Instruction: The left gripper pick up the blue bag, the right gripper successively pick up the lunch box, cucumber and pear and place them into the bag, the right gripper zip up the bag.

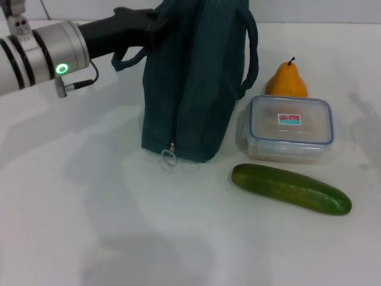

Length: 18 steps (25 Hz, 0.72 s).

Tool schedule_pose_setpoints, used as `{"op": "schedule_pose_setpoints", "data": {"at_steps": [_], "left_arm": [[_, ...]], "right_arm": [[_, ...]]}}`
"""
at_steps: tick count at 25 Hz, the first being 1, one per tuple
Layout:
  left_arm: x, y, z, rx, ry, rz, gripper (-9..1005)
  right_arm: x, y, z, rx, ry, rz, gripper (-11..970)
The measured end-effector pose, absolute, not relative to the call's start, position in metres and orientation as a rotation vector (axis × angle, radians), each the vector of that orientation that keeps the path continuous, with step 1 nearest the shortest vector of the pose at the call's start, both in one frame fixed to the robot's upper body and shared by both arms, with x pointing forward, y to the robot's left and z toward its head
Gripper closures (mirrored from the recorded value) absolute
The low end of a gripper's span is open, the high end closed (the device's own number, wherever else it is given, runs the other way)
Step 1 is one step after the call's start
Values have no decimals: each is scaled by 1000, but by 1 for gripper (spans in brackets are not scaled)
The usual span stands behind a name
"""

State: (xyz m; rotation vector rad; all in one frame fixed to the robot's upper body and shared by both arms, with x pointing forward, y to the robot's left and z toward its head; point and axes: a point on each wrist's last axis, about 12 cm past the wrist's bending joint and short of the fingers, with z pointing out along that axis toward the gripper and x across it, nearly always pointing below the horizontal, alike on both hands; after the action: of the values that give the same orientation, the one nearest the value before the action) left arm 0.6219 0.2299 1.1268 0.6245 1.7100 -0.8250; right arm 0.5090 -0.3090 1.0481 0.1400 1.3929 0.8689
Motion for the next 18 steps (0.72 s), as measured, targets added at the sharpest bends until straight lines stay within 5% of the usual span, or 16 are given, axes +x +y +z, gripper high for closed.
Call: {"op": "schedule_pose_setpoints", "data": {"at_steps": [18], "left_arm": [[623, 217, 1128, 675, 1619, -796, 950]], "right_arm": [[510, -303, 1017, 579, 1608, 1131, 76]]}}
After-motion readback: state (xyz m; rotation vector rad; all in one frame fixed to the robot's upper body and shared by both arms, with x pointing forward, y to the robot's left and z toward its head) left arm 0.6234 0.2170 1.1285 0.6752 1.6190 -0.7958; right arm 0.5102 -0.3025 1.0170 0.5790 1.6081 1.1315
